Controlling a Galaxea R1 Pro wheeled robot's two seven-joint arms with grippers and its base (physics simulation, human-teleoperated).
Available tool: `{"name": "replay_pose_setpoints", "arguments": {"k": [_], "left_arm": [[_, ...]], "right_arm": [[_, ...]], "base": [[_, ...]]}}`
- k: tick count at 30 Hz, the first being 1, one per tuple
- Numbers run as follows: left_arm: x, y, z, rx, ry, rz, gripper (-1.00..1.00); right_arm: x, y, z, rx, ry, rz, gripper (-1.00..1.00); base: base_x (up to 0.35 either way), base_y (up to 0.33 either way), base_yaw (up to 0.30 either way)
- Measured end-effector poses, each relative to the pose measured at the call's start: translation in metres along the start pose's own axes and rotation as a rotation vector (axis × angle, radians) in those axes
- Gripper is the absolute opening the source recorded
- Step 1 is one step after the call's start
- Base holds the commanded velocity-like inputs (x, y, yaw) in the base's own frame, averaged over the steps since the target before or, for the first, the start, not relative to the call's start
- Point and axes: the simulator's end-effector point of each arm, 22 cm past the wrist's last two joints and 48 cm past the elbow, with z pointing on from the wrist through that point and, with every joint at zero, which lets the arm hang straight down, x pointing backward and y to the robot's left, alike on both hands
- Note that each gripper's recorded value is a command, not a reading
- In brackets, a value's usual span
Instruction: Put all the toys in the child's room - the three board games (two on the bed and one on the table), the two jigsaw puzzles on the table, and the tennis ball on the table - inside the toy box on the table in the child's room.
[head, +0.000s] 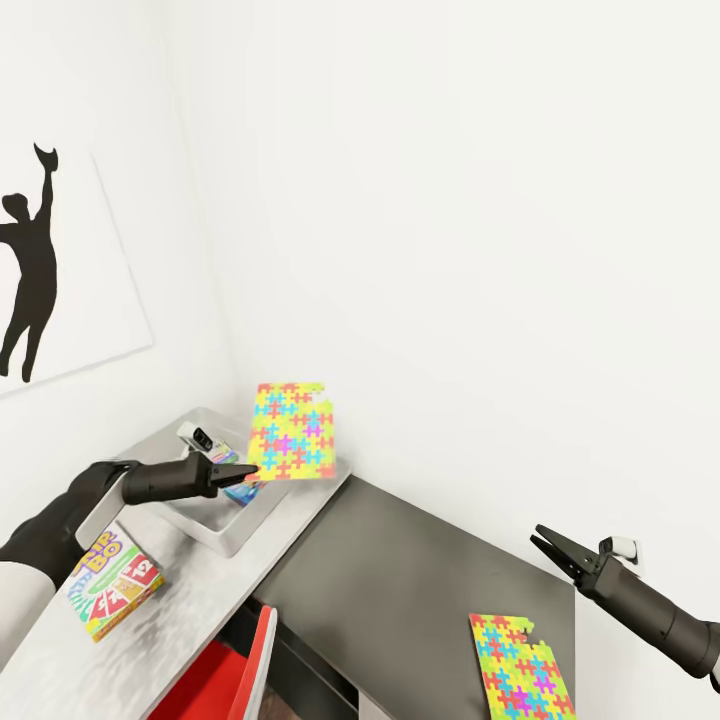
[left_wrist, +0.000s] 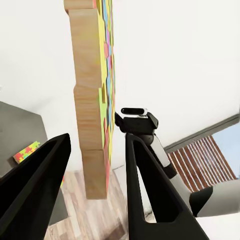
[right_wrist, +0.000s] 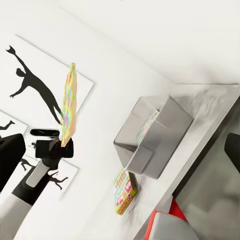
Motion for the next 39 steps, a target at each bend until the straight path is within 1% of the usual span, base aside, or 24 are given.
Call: {"name": "replay_pose_setpoints", "arguments": {"k": [2,4,6,9,10,11,12,13,14,15,18,20,23,24,26,28,29,30,32,33,35,36,39], "left_arm": [[-0.002,0.011,-0.008,-0.015,-0.029,-0.034,-1.0],[-0.005,0.017,-0.016,-0.026,-0.056,-0.054,-1.0],[-0.01,0.022,-0.023,-0.037,-0.082,-0.066,-1.0],[-0.014,0.031,-0.028,-0.078,-0.094,-0.073,-1.0],[-0.014,0.039,-0.029,-0.108,-0.096,-0.08,-1.0],[-0.012,0.053,-0.033,-0.16,-0.099,-0.093,-1.0],[-0.012,0.059,-0.035,-0.185,-0.105,-0.102,-1.0],[-0.01,0.082,-0.044,-0.276,-0.115,-0.124,-1.0],[-0.012,0.093,-0.051,-0.32,-0.133,-0.141,-1.0],[-0.018,0.099,-0.057,-0.351,-0.154,-0.149,-1.0],[-0.04,0.101,-0.068,-0.391,-0.206,-0.145,-1.0],[-0.052,0.105,-0.077,-0.419,-0.235,-0.15,-1.0],[-0.069,0.108,-0.087,-0.457,-0.267,-0.157,-1.0],[-0.072,0.108,-0.089,-0.465,-0.271,-0.157,-1.0],[-0.082,0.107,-0.095,-0.473,-0.296,-0.162,-1.0],[-0.093,0.105,-0.104,-0.465,-0.345,-0.163,-1.0],[-0.096,0.104,-0.106,-0.466,-0.358,-0.161,-1.0],[-0.103,0.106,-0.115,-0.478,-0.397,-0.157,-1.0],[-0.105,0.119,-0.13,-0.536,-0.435,-0.175,-1.0],[-0.104,0.131,-0.14,-0.59,-0.459,-0.194,-1.0],[-0.106,0.143,-0.152,-0.649,-0.495,-0.207,-1.0],[-0.106,0.148,-0.157,-0.675,-0.508,-0.208,-1.0],[-0.106,0.156,-0.164,-0.72,-0.524,-0.21,-1.0]], "right_arm": [[0.0,0.0,0.0,0.0,0.0,0.0,1.0],[0.0,0.0,0.0,0.0,0.0,0.0,1.0],[0.0,0.0,0.0,0.001,0.0,0.0,1.0],[0.0,0.0,0.0,0.001,0.0,-0.001,1.0],[0.0,0.0,0.0,0.001,0.001,-0.001,1.0],[0.0,0.0,0.0,0.001,0.001,-0.001,1.0],[0.0,0.0,0.0,0.001,0.001,-0.001,1.0],[0.0,0.001,0.0,0.0,0.001,-0.003,1.0],[0.0,0.001,0.0,-0.001,0.001,-0.005,1.0],[-0.001,0.002,0.0,-0.003,0.001,-0.006,1.0],[-0.001,0.003,0.001,-0.004,0.002,-0.008,1.0],[-0.001,0.004,0.001,-0.006,0.003,-0.01,1.0],[-0.001,0.004,0.001,-0.006,0.004,-0.01,1.0],[-0.001,0.004,0.001,-0.005,0.004,-0.01,1.0],[-0.001,0.004,0.001,-0.005,0.003,-0.01,1.0],[-0.001,0.003,0.001,-0.004,0.003,-0.01,1.0],[-0.001,0.003,0.001,-0.004,0.003,-0.01,1.0],[-0.001,0.003,0.001,-0.004,0.002,-0.01,1.0],[-0.001,0.002,0.0,-0.002,0.001,-0.007,1.0],[-0.001,0.001,0.0,0.0,0.001,-0.006,1.0],[-0.001,0.001,0.0,0.0,0.001,-0.005,1.0],[-0.001,0.001,0.0,0.0,0.001,-0.005,1.0],[0.0,0.001,0.0,0.0,0.002,-0.004,1.0]], "base": [[0.0,0.0,0.0],[0.0,0.0,0.0],[0.0,0.0,0.0],[0.0,0.0,0.0],[0.0,0.0,0.0],[0.0,0.0,0.0],[0.0,0.0,0.0],[0.0,0.0,0.0],[0.0,0.0,0.0],[0.0,0.0,0.0],[0.0,0.0,0.0],[0.0,0.0,0.0],[0.0,0.0,0.0],[0.0,0.0,0.0],[0.0,0.0,0.0],[0.0,0.0,0.0],[0.0,0.0,0.0],[0.0,0.0,0.0],[0.0,0.0,0.0],[0.0,0.0,0.0],[0.0,0.0,0.0],[0.0,0.0,0.0],[0.0,0.0,0.0]]}}
